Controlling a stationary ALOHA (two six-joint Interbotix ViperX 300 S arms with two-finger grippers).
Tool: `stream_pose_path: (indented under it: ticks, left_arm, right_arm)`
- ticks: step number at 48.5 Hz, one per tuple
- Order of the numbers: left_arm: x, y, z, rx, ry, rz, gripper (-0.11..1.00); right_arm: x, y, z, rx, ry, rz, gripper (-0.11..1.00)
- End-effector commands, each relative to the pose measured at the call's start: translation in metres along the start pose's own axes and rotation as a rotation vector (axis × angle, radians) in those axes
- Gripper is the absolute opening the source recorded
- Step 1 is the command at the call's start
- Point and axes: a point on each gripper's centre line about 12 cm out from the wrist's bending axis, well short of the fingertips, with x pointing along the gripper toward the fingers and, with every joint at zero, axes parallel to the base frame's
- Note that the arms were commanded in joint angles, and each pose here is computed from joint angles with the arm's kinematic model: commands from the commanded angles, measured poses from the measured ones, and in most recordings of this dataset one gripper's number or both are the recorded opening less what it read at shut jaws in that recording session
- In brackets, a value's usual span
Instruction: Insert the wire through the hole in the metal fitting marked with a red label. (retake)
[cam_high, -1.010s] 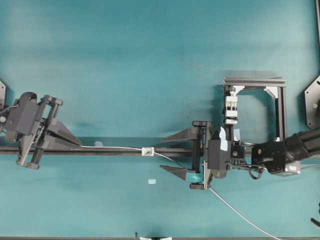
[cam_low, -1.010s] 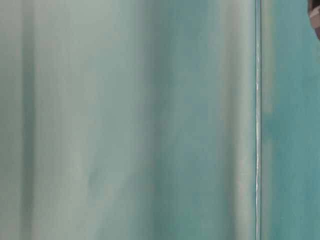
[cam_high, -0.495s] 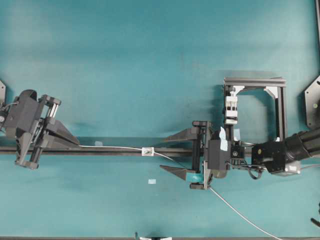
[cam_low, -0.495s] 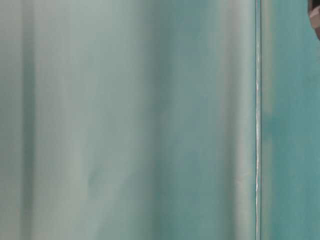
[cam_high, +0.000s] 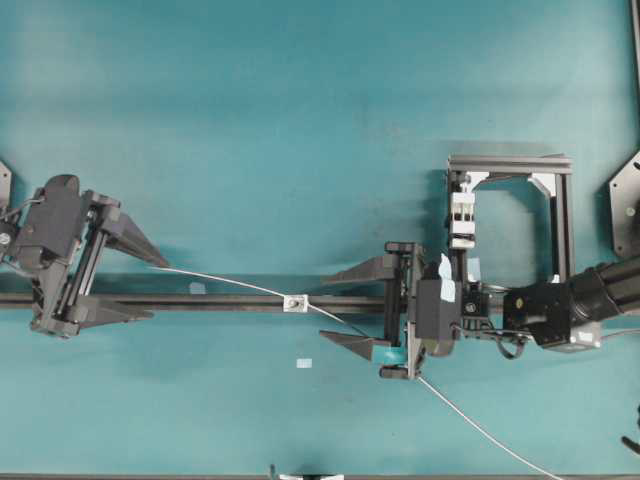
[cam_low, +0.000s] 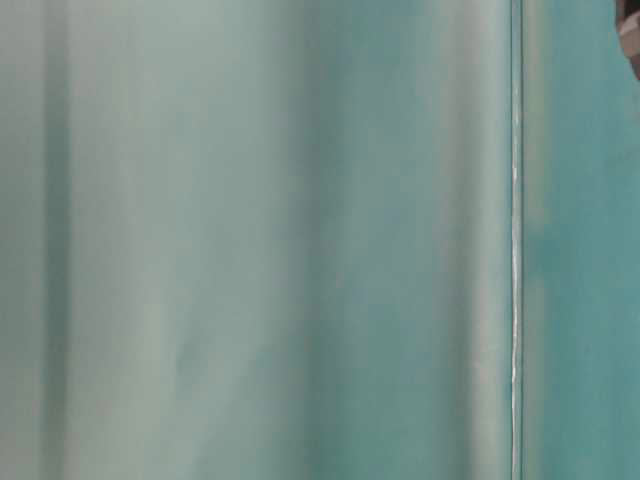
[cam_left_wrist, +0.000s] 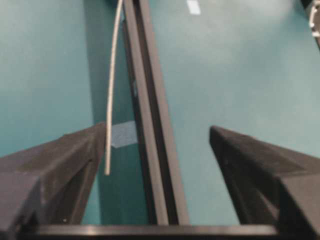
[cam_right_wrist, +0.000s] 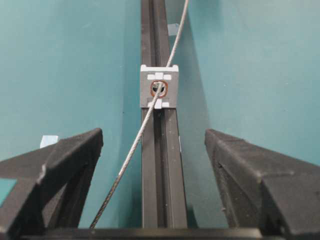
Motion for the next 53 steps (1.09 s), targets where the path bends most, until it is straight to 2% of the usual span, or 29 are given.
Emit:
stream_pose_path:
  ticks: [1, 20, 39, 53]
  left_arm:
    - [0.002, -0.002, 0.006, 0.004, -0.015, -0.008, 0.6]
    - [0.002, 0.003, 0.008, -0.005, -0.024, 0.013, 0.6]
    - [-0.005, 0.012, 0.021, -0.02, -0.074, 0.046, 0.59]
    - [-0.014, 0.018, 0.036, -0.029, -0.113, 0.068, 0.59]
  right_arm:
    - [0.0, 0.002, 0.009, 0.011, -0.021, 0.005, 0.89]
    - [-0.001, 0.002, 0.011, 0.012, -0.024, 0.007, 0.89]
    - [-0.014, -0.002, 0.041, -0.002, -0.082, 0.008, 0.89]
    - [-0.019, -0.012, 0.061, 0.015, -0.126, -0.011, 0.89]
